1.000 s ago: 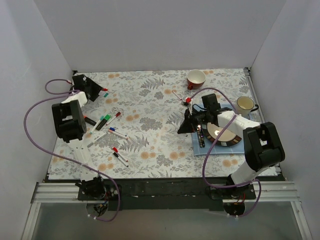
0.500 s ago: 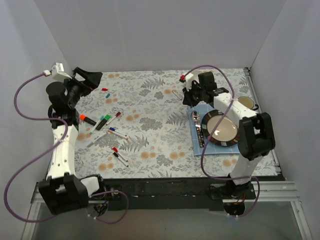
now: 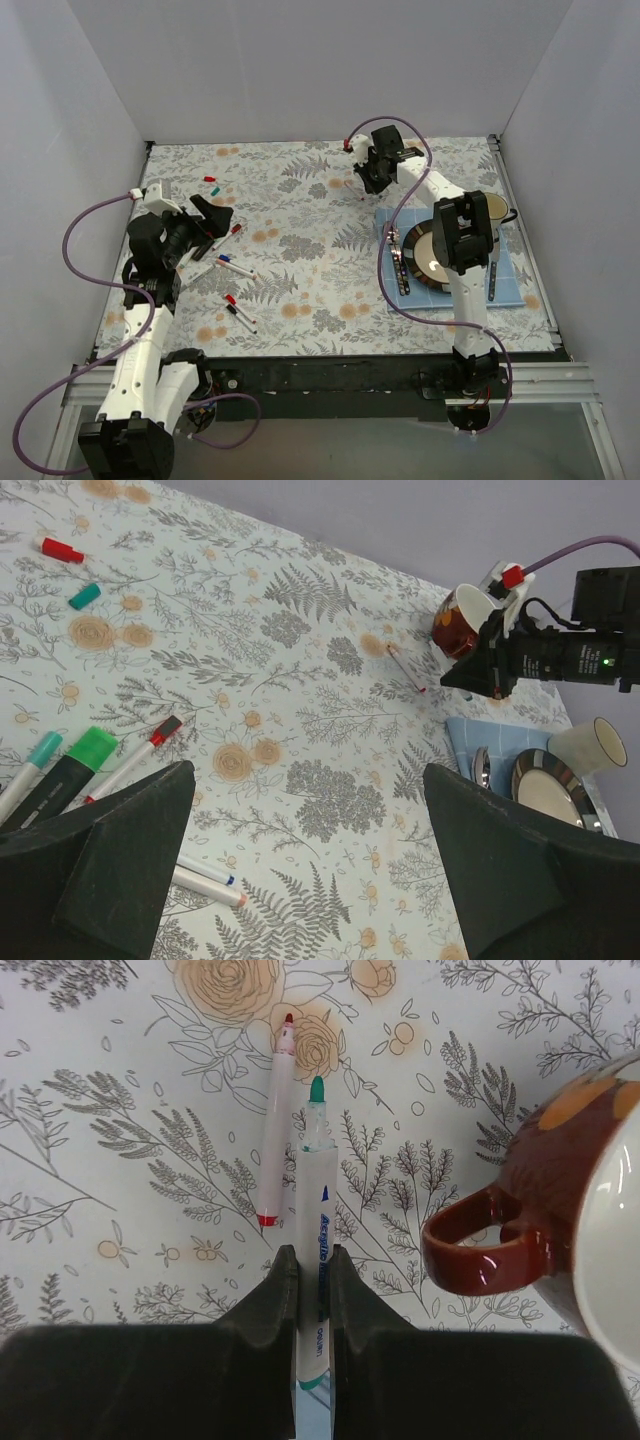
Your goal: Open the pen caps
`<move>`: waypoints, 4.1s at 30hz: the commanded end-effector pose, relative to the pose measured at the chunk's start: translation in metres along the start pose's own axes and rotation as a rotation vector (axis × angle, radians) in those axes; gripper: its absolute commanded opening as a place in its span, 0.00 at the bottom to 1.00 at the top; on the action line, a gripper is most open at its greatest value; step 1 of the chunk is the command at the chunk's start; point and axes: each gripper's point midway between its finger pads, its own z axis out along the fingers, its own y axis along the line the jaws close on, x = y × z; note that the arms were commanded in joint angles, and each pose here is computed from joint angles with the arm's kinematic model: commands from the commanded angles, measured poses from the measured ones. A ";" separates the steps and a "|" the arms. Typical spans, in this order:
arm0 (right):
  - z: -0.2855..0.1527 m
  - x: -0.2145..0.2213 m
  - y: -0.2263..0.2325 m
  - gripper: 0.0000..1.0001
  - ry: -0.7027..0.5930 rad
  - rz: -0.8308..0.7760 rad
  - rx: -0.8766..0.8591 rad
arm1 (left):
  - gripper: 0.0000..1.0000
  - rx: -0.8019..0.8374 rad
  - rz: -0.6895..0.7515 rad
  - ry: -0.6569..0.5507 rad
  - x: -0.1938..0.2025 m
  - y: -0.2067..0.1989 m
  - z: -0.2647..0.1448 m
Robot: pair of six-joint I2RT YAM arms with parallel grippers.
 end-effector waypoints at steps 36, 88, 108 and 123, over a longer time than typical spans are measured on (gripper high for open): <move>-0.213 0.012 0.156 0.51 -0.480 -0.135 -0.420 | 0.52 -0.217 -0.510 0.317 0.086 0.033 0.020; -0.221 0.032 0.191 0.50 -0.497 -0.118 -0.619 | 0.33 -0.239 0.521 0.922 0.150 0.123 0.156; -0.220 0.035 0.198 0.50 -0.500 -0.103 -0.665 | 0.00 -0.054 0.253 0.653 0.128 0.055 0.166; -0.207 0.038 0.229 0.82 -0.554 0.148 -0.857 | 0.00 0.394 -0.508 0.093 0.105 -0.117 0.077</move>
